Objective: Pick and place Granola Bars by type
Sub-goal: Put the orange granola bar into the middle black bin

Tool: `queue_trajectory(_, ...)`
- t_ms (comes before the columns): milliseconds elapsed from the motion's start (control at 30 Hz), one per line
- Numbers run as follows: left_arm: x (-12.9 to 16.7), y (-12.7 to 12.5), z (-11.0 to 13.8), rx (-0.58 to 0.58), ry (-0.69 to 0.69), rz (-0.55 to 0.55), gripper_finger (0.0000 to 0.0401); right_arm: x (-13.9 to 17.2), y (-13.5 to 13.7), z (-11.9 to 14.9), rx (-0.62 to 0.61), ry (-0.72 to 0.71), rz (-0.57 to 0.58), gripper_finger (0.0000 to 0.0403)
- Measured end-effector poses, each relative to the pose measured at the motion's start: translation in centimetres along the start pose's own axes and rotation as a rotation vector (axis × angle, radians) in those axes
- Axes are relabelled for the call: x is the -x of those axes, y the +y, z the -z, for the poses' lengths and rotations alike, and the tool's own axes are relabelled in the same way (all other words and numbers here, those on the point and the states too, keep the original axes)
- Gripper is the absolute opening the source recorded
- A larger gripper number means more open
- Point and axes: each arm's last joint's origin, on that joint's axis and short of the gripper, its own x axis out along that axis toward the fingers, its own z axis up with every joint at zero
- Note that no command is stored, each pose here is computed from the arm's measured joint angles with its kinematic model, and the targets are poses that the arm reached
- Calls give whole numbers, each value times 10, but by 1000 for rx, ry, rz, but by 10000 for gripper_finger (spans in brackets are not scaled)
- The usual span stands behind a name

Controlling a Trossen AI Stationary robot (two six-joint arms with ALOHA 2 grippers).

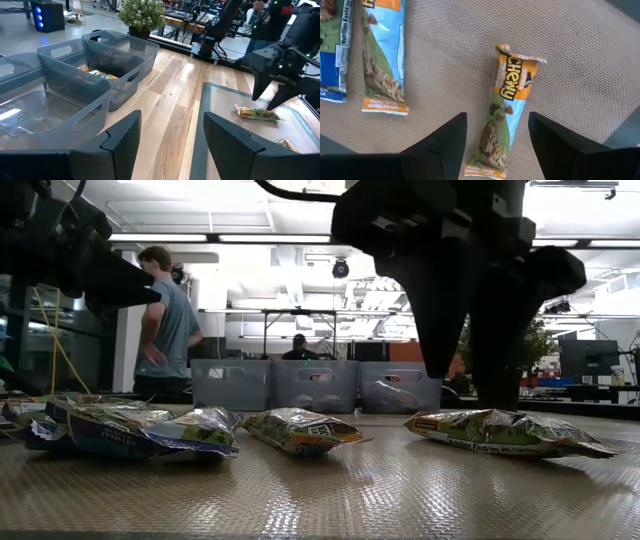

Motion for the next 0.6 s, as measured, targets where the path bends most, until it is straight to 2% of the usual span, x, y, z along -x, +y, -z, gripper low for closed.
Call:
queue_trajectory(300,0,0,0,0,0,0,211,-33,-14,5,-58,45,-25,198)
queue_trajectory(600,0,0,0,0,0,0,211,-37,-15,5,-69,44,-50,198)
